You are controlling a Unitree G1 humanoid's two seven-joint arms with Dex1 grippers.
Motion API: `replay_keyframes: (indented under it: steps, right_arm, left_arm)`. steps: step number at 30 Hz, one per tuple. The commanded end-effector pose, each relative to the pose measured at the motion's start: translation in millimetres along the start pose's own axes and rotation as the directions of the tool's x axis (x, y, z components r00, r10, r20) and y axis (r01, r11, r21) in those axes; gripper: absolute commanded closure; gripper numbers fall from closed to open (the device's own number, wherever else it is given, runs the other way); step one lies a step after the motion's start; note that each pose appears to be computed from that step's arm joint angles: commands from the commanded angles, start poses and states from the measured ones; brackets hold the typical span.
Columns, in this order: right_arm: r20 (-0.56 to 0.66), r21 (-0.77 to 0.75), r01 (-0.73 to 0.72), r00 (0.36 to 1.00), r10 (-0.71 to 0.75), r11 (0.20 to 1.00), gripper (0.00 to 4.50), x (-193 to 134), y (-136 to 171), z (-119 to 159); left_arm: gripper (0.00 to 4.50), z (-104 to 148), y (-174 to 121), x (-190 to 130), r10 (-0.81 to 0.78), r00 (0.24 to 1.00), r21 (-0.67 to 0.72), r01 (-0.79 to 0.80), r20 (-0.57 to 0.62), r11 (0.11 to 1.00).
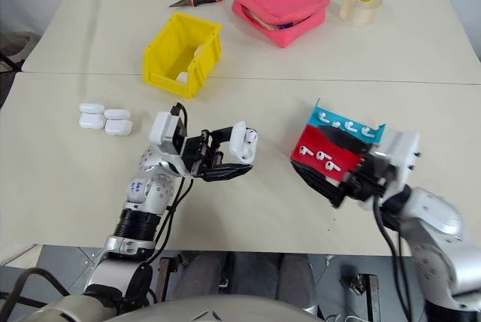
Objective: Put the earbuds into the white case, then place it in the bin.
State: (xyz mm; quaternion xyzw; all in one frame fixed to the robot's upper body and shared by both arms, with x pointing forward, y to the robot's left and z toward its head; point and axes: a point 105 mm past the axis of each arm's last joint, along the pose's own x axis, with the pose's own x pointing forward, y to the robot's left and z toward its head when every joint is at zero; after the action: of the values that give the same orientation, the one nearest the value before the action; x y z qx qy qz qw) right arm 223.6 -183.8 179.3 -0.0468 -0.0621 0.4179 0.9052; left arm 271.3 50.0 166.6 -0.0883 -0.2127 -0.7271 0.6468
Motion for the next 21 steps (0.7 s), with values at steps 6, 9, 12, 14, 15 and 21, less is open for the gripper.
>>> replay_keyframes:
  steps: [6, 9, 12, 14, 15, 21]
  right_arm:
    - [-0.214, -0.237, 0.15, 0.956, -0.202, 0.96, 0.03, -90, -43, -20]
    - [-0.213, -0.264, 0.181, 0.947, -0.24, 0.947, 0.03, -95, -56, -19]
    - [-0.216, -0.271, 0.153, 0.952, -0.215, 0.95, 0.03, -83, -64, -15]
    - [-0.244, -0.257, 0.116, 0.953, -0.181, 0.959, 0.03, -71, -70, -11]
    - [-0.279, -0.249, 0.099, 0.945, -0.169, 0.964, 0.03, -66, -74, -10]
    - [-0.52, -0.226, 0.034, 0.841, -0.15, 0.974, 0.03, -37, -107, -3]
  left_arm:
    - [1.7, 6, -6, -11, 0.016, 1.0, 0.119, -0.014, -0.015, 0.993]
    - [1.7, 7, -5, -13, 0.034, 0.999, 0.128, -0.032, -0.015, 0.991]
    - [1.7, 8, -5, -11, 0.032, 0.999, 0.128, -0.03, -0.011, 0.991]
    - [1.7, 7, -6, -9, 0.027, 1.0, 0.127, -0.025, -0.009, 0.992]
    - [1.7, 7, -6, -9, 0.025, 1.0, 0.126, -0.024, -0.008, 0.992]
    - [1.7, 5, -8, -3, 0.022, 1.0, 0.121, -0.022, 0.0, 0.992]
